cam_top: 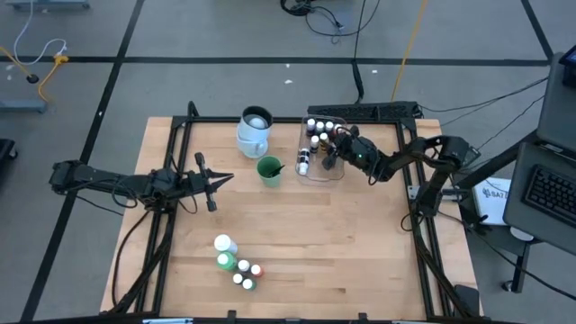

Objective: Pick & Place Paint Supplies
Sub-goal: Put the yellow paint bottle into the transparent bin, then put the orange paint bottle into the transparent bin

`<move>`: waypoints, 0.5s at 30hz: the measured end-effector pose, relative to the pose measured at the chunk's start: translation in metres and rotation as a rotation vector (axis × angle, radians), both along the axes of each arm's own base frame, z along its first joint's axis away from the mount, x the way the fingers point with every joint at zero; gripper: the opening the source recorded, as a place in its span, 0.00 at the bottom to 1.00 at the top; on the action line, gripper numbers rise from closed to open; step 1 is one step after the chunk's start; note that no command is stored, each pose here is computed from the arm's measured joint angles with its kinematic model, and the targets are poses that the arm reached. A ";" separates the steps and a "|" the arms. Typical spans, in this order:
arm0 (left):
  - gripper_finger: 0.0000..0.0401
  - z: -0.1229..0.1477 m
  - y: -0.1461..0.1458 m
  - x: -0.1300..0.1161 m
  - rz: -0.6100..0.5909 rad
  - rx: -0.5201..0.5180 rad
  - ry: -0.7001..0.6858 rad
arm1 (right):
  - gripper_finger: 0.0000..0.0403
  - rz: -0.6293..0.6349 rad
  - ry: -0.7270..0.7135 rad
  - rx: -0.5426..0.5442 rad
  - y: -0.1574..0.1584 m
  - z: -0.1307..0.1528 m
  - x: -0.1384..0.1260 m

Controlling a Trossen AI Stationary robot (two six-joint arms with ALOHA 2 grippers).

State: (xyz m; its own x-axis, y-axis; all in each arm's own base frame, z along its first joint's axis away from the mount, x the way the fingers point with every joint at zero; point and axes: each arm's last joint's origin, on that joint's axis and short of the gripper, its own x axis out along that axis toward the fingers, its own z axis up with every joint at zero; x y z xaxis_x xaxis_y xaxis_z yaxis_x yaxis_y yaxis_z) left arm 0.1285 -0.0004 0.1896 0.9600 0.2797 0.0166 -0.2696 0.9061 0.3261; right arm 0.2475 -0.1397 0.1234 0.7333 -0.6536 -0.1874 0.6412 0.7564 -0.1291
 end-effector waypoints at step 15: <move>0.06 0.000 0.000 0.000 0.000 -0.001 0.001 | 0.54 0.077 -0.170 -0.144 0.027 0.077 -0.011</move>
State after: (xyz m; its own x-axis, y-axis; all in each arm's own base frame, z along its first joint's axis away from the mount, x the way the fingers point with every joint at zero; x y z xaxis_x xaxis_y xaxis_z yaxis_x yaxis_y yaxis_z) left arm 0.1285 -0.0004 0.1895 0.9600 0.2797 0.0157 -0.2693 0.9063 0.3258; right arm 0.2370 -0.1122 0.2005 0.7950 -0.6057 0.0340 0.6042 0.7854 -0.1344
